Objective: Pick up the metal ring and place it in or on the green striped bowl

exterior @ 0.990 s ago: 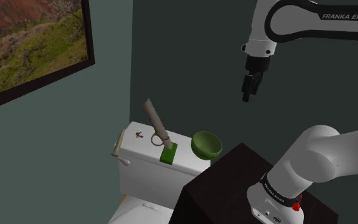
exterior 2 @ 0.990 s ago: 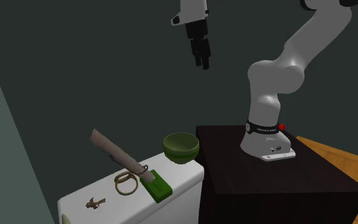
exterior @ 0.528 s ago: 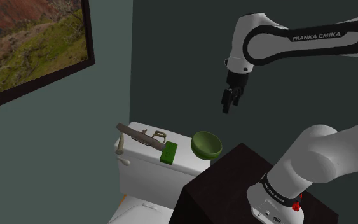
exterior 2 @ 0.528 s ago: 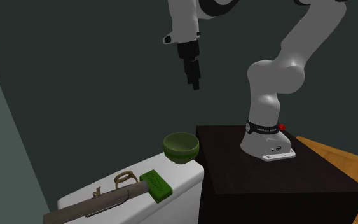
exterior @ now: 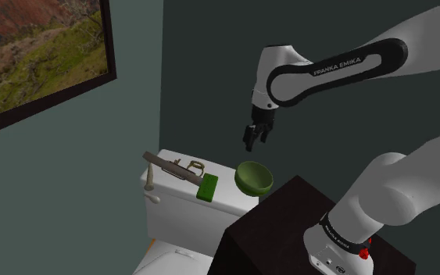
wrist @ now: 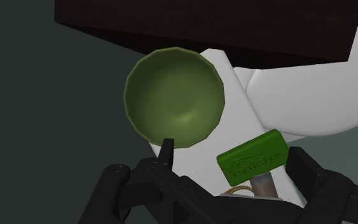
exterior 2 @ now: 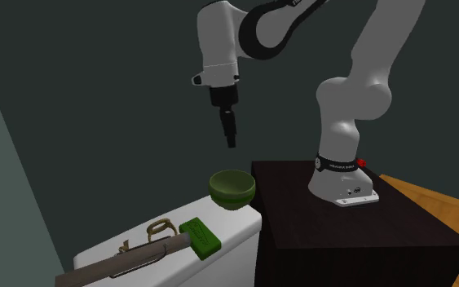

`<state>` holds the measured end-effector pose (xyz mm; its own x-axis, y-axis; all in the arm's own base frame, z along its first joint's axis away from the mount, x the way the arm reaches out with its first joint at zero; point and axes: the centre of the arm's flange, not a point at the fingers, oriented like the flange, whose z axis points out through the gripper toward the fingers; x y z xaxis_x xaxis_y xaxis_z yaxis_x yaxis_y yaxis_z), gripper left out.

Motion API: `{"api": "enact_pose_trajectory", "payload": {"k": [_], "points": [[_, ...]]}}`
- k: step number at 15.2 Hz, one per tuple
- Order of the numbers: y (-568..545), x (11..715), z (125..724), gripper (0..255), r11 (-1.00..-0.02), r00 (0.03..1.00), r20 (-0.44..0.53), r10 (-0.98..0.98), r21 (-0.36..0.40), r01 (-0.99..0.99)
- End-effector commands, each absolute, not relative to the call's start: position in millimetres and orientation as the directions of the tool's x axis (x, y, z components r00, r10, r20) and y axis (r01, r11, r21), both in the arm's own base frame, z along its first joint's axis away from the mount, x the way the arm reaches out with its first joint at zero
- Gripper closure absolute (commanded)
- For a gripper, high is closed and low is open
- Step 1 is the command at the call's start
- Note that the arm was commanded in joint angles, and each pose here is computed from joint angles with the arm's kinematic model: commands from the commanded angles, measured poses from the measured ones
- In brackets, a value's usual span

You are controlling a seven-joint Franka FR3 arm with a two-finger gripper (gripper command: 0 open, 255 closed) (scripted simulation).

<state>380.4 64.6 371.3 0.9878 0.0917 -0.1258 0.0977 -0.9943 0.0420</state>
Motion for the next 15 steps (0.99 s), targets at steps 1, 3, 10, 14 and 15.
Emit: {"api": "enact_pose_trajectory", "payload": {"k": [1, 3, 10, 14, 15], "points": [[75.1, 392.1, 351.1, 0, -0.995, 0.990, -0.109, 0.085, 0.039, 0.090], [85.6, 404.5, 332.3, 0, -0.996, 0.992, -0.095, 0.079, 0.036, 0.083], [122.3, 450.5, 268.2, 0, -0.998, 0.997, -0.047, 0.057, 0.027, 0.059], [143.1, 478.5, 232.8, 0, -0.999, 0.999, -0.019, 0.045, 0.021, 0.045], [148.3, 485.7, 224.1, 0, -0.999, 0.999, -0.012, 0.041, 0.019, 0.042]]}}
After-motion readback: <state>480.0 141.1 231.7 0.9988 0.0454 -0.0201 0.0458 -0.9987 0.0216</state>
